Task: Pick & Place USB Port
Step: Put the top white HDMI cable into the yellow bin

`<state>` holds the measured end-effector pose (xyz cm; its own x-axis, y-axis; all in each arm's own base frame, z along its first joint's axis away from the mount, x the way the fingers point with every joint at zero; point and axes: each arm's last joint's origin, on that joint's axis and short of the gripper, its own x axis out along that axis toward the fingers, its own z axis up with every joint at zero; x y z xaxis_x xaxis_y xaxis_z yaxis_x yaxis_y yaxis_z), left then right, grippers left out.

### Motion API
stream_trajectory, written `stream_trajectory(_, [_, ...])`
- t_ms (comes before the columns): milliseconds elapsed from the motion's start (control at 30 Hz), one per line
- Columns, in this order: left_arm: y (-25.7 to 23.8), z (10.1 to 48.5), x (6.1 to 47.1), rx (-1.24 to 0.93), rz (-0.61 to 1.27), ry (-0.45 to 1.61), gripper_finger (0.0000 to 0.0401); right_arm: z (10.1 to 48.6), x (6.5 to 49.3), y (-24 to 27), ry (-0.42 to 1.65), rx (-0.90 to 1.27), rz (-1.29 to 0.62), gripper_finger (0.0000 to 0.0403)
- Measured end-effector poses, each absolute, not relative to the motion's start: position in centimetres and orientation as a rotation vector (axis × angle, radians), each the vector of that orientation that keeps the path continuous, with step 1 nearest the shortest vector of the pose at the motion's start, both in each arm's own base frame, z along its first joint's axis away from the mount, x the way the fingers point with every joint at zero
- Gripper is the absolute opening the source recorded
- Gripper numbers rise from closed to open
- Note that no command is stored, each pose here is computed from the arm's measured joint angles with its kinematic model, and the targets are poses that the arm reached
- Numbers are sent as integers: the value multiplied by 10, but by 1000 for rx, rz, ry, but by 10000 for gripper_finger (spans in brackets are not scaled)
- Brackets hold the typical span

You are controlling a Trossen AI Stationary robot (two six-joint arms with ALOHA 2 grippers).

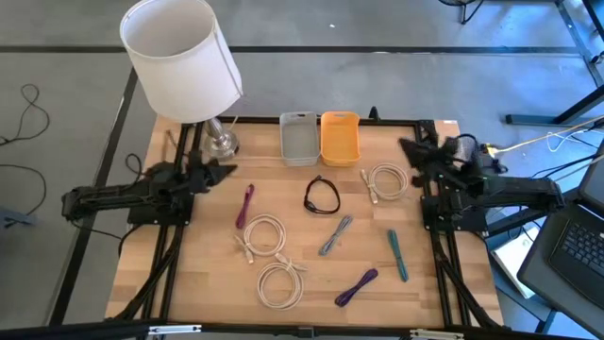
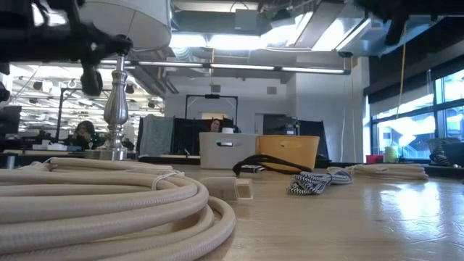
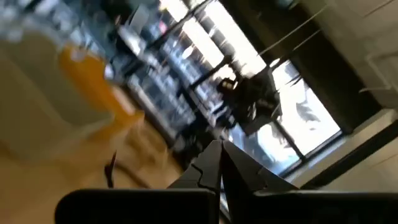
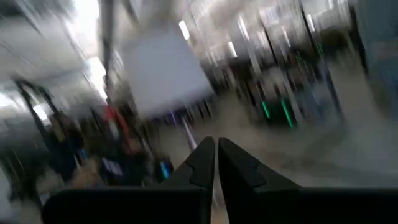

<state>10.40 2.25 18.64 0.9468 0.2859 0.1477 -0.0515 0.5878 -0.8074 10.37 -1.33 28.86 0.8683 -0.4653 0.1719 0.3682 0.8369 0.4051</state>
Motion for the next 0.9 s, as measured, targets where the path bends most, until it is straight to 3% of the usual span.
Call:
stream_trajectory(133, [19,176,115,-1022,170,-138,4,283,109,-13,19,538,-503,25])
stream_trajectory(267, [16,170,123,-1027,178,-64,8,279,115,-12,233,546,-539,25])
stream_trajectory(467, [15,152,132,-963,273,82,5,247,123,-14,609,578,-737,25])
stream_trajectory(600, [17,146,134,-940,348,107,4,226,131,-17,847,580,-813,25])
stream_trajectory(900, [19,144,134,-923,418,93,4,187,156,-42,1160,577,-978,30])
